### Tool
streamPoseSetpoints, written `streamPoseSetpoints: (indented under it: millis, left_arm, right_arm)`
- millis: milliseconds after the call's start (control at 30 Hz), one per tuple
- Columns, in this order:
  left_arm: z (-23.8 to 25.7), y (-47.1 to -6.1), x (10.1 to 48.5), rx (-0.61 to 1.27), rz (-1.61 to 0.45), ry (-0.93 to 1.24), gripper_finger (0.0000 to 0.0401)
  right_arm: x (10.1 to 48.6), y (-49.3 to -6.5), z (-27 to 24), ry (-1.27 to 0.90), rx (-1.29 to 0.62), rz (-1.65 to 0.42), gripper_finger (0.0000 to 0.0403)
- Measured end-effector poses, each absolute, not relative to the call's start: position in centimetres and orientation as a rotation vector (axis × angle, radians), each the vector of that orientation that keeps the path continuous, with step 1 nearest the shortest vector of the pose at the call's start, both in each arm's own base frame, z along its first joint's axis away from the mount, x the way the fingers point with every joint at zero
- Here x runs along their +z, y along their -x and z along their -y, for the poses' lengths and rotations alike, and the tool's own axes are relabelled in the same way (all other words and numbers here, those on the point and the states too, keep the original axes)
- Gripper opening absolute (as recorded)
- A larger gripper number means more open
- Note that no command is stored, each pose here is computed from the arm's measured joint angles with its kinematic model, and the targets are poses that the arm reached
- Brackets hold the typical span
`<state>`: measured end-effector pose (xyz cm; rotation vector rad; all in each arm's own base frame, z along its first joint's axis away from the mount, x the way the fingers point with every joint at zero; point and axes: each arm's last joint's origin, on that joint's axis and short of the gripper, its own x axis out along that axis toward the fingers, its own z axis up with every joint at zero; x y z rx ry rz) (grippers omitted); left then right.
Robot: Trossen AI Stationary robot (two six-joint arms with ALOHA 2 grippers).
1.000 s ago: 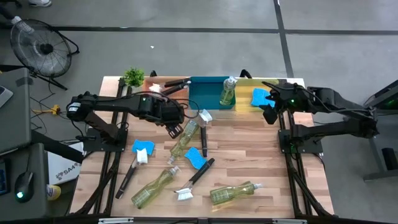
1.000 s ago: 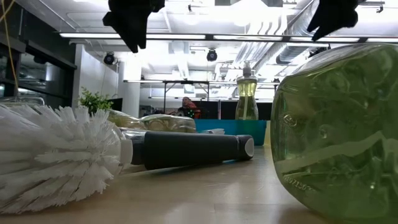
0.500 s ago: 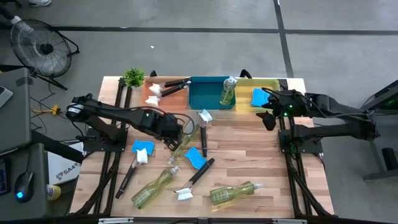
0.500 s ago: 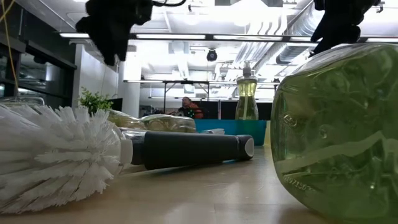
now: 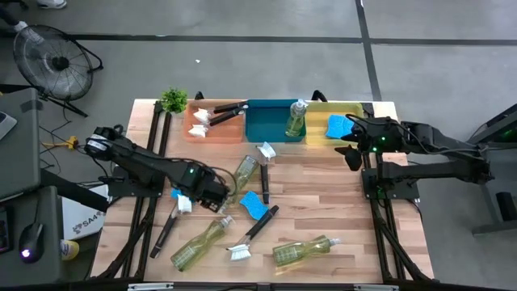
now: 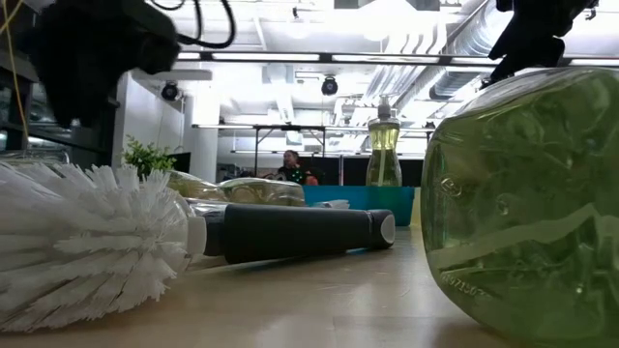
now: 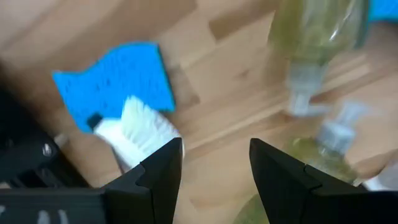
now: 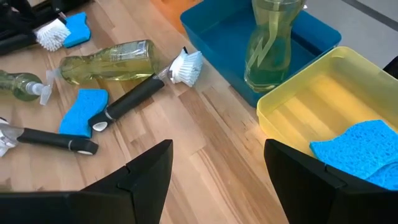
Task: Pick & Place Kitchen Sink Supplies
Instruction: Put the cleaning brush into the orange bin
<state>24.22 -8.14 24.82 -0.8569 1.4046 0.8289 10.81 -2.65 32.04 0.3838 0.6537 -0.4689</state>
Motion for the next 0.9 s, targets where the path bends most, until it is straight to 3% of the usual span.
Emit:
streamPoseSetpoints:
  millis: [233,567,900]
  left_arm:
    - [10.4,-22.7,24.1,0.889,-1.458,0.881,0.0190]
    - [13.3,-20.4,24.0,0.974,-1.546,0.917,0.0270]
    - [16.4,-17.8,23.1,1.077,-1.529,0.957,0.0272]
  right_arm:
    - [32.0,-10.8,2.6,-0.366,-0.454,-0.660,0.0248]
    - [32.0,-10.8,2.6,-0.356,-0.443,-0.667,0.0248]
    - [32.0,-9.3,2.2,-0.386,-0.406,-0.682,0.0248]
